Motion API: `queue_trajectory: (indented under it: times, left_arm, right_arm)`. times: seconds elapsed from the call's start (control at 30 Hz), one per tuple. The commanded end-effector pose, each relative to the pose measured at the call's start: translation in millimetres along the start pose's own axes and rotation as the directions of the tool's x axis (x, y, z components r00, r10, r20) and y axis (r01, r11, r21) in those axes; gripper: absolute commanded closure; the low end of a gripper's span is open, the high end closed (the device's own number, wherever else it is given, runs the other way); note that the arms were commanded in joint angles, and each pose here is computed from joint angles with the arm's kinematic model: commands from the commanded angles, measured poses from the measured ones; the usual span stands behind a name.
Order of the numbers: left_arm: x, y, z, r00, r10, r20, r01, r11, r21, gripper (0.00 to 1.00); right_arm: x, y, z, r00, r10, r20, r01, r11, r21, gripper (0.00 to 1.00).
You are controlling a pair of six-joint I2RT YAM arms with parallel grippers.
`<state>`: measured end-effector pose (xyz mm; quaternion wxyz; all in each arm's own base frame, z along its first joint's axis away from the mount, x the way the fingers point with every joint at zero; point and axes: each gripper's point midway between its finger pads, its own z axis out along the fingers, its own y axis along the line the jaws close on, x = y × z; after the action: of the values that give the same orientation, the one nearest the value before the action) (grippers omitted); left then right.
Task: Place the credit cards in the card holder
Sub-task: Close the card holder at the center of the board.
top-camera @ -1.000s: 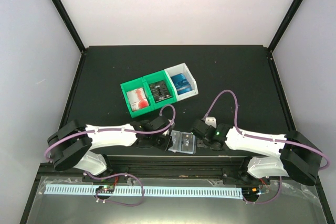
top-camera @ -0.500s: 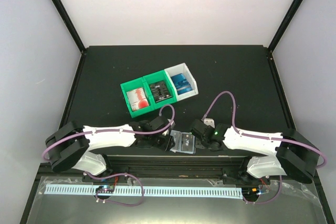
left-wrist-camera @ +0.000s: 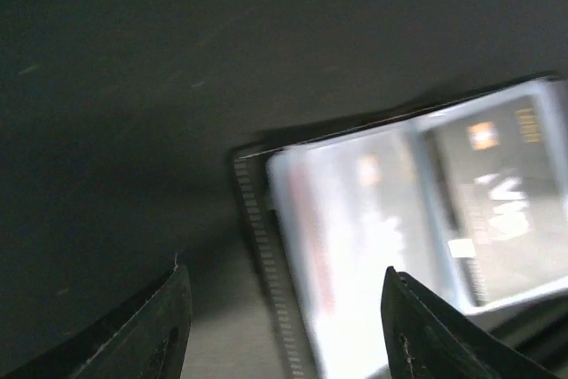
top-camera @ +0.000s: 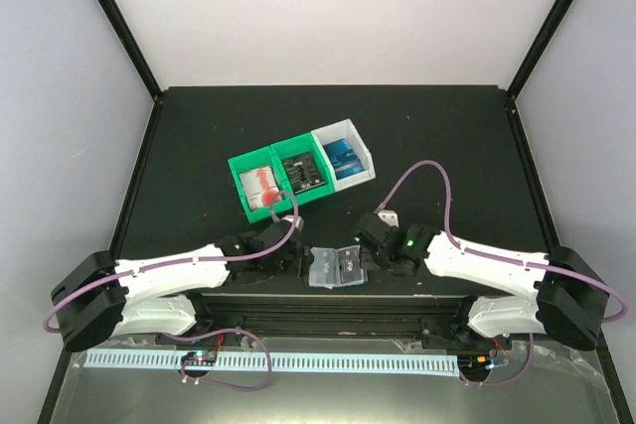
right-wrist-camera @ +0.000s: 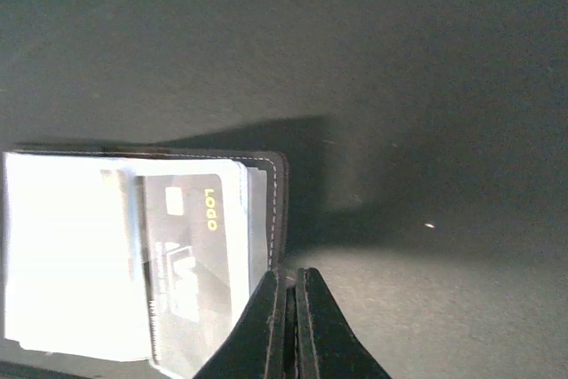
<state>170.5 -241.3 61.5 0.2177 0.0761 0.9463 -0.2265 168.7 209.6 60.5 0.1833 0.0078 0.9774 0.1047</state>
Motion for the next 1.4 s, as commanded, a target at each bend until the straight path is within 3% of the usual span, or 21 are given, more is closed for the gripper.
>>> queue_trajectory:
  times: [0.0, 0.2, 0.43, 0.7, 1.07, 1.2, 1.37]
  left_arm:
    - [12.3, 44.4, 3.9, 0.995, -0.097, -0.003, 0.096, 0.985, -0.146, 0.43]
    - [23.7, 66.5, 8.1, 0.989, -0.15, -0.022, 0.142, 0.969, -0.2, 0.58]
    - [33.3, 47.0, 16.6, 0.986, -0.123, -0.112, 0.111, 0.988, -0.109, 0.72]
    - [43.7, 33.0, 24.3, 0.978, -0.112, -0.177, 0.109, 0.994, -0.03, 0.77]
    - [41.9, 27.6, 29.0, 0.978, -0.125, -0.166, 0.128, 0.992, 0.004, 0.79]
    - [38.4, 31.0, 29.5, 0.978, -0.157, -0.138, 0.159, 0.987, -0.002, 0.79]
    - [35.1, 36.4, 26.3, 0.977, -0.183, -0.106, 0.184, 0.983, -0.005, 0.79]
  right_arm:
    - [-11.2, 17.1, -14.5, 1.0, -0.02, 0.021, 0.021, 0.999, -0.05, 0.99]
    - [-16.0, 40.1, -24.6, 0.999, -0.034, 0.016, 0.036, 0.989, -0.144, 0.99]
    - [-18.2, 71.0, -30.4, 0.996, -0.085, 0.008, 0.084, 0.96, -0.267, 0.99]
    - [-12.8, 109.0, -32.5, 0.992, -0.127, -0.016, 0.107, 0.894, -0.436, 0.99]
    - [-5.0, 142.6, -22.9, 0.989, -0.147, -0.023, 0.105, 0.799, -0.592, 0.95]
    - [0.9, 145.5, -10.2, 0.986, -0.167, -0.027, 0.117, 0.787, -0.605, 0.89]
    - [-1.6, 146.6, -17.9, 0.983, -0.184, 0.014, 0.153, 0.765, -0.625, 0.65]
